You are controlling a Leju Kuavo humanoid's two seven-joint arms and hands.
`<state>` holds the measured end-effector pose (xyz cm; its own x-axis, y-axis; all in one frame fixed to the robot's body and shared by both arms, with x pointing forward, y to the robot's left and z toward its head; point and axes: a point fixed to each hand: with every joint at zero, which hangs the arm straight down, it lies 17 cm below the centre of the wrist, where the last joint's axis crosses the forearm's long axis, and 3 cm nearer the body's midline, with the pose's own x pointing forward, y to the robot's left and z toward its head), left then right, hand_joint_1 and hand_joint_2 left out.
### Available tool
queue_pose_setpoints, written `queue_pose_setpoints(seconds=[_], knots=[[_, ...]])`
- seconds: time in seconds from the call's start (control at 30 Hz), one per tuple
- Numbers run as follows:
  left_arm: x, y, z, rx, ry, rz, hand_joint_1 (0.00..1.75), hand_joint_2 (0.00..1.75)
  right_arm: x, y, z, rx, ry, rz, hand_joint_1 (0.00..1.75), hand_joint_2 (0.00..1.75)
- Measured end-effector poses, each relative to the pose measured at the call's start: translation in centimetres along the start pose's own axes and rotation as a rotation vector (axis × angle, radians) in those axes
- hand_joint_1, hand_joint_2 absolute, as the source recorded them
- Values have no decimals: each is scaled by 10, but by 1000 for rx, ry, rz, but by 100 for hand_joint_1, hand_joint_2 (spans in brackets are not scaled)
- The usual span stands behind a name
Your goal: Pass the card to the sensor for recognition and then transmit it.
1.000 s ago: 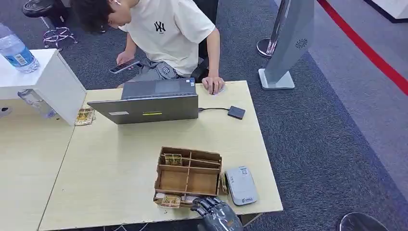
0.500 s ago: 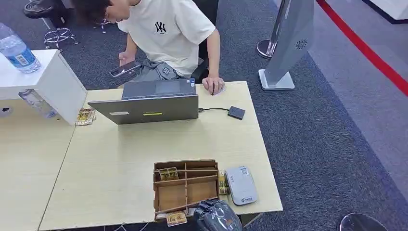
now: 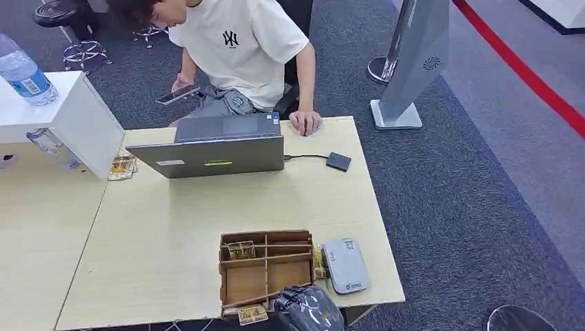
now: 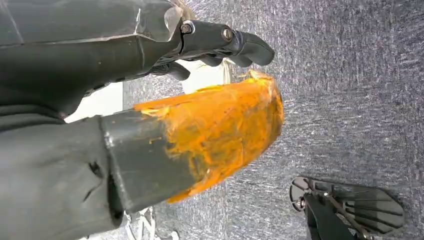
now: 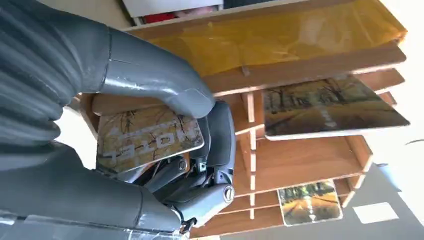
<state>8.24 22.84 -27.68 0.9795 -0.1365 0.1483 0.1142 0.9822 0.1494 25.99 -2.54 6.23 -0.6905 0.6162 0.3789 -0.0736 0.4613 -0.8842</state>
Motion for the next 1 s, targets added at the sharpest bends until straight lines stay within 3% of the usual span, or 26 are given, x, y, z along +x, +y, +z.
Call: queue_pose_setpoints(seconds=[0.5, 1.0], knots=[[1, -8, 2, -9, -3, -13, 0, 0, 14, -55, -52, -214, -35, -44, 157, 175], [1, -9, 2, -11, 0, -21, 0, 0, 9, -82, -67, -312, -2, -71, 157, 175]])
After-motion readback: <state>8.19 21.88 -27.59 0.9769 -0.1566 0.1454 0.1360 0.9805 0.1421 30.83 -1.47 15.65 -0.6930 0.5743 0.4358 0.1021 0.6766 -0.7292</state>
